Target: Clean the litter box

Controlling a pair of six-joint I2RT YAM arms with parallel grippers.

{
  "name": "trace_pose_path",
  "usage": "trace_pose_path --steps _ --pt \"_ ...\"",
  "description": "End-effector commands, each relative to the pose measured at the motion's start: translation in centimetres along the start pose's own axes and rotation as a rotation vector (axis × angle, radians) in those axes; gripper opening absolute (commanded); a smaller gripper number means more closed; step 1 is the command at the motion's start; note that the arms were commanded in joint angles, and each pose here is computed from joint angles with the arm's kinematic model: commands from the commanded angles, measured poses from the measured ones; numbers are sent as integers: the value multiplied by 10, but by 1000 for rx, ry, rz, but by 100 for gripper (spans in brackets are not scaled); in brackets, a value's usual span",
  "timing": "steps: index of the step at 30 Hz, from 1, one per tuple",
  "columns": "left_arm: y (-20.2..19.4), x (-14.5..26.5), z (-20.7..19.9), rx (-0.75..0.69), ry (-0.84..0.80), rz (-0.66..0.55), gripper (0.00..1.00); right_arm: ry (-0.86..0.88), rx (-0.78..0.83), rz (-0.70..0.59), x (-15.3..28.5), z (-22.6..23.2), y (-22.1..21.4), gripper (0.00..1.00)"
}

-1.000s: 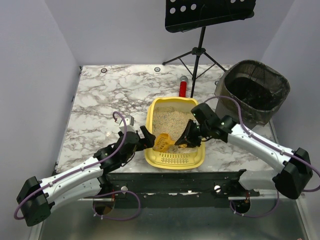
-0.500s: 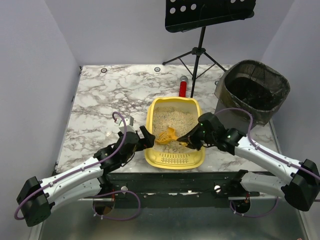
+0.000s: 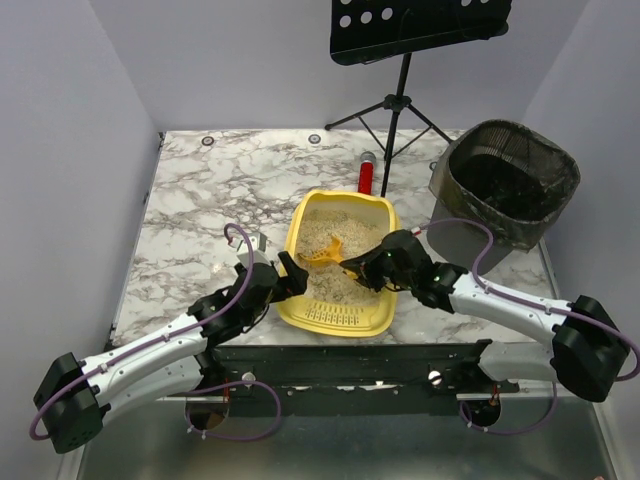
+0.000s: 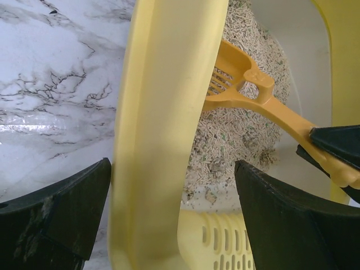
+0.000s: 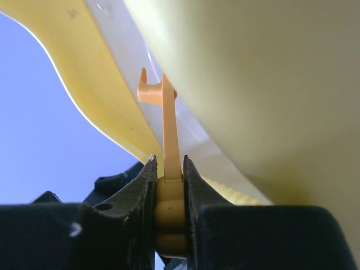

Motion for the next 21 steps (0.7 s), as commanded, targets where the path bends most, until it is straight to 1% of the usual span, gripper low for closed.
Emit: trace_pose_path --steps 1,7,12,15,21 --pt "-8 -1 7 13 20 21 96 -91 -94 -228 -20 -45 30 0" --pt "-22 -4 1 21 -33 85 93 -111 -64 -322 -21 -43 43 0" --pt "-31 -5 -7 15 -85 140 89 -131 -17 -370 -38 -51 48 0" --pt "-36 -6 -12 12 -109 167 88 -37 5 -371 -48 -36 47 0" --pt "-41 -3 -19 18 -158 208 85 36 59 -390 -61 -41 46 0"
Point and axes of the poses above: each gripper's point midway between its finger pads, its own x axis back along the fingers, its own z axis along the line the jaws close on, y = z × x, the point moved 3 cm from there along x, back along the fingers, and after that the axes turned 4 degrees about x, right-handed, at the moved point
